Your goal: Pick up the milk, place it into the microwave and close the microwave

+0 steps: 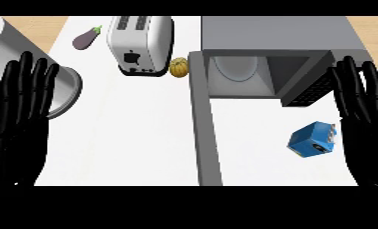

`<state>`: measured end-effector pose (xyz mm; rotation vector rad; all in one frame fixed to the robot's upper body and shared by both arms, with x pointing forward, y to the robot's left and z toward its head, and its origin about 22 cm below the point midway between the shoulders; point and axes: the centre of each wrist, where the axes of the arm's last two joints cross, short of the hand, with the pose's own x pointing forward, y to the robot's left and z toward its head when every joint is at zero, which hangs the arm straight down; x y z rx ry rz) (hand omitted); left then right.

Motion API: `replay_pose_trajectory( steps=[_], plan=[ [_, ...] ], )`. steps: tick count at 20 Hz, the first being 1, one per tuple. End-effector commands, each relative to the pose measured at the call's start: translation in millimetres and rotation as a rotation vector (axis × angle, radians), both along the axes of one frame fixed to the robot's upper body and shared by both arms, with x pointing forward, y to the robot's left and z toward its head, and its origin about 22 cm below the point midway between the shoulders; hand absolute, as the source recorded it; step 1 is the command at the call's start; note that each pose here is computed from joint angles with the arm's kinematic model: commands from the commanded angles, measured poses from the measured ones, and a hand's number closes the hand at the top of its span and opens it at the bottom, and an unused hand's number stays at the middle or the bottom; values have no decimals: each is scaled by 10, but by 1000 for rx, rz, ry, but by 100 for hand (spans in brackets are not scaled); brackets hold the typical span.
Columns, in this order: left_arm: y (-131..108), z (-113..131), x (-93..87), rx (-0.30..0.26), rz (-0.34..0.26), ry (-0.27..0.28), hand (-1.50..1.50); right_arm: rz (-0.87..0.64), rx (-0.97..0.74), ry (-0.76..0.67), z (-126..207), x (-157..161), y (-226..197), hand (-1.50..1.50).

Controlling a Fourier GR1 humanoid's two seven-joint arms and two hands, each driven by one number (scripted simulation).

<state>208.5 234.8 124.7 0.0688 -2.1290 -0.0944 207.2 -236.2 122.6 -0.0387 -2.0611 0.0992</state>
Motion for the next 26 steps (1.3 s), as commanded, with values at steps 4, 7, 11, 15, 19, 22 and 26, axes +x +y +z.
replay_pose_trajectory(
  steps=[4, 7, 11, 15, 19, 22, 26],
  plan=[
    [198, 34, -40, 28, 65, 28, -150, -230, 8, -47, 41, -99, 125, -150],
    [104, -114, -185, -159, 25, 148, -150, -66, 147, 44, 161, -44, 194, -150],
    [140, -12, -265, -158, 24, 176, -150, -49, 173, 67, 287, -79, 539, -150],
    [142, -27, -351, -171, 30, 179, -150, -58, 174, 46, 312, -327, 613, -150],
    [137, -70, -568, -145, 49, 165, -150, -169, 162, 24, 305, -316, 614, -150],
    [303, -116, -639, -147, 33, 167, -150, -247, 127, 49, 121, -45, 461, -150],
    [306, -104, -784, -156, 42, 178, -150, -305, 98, 56, 18, 18, 613, -150]
  ],
)
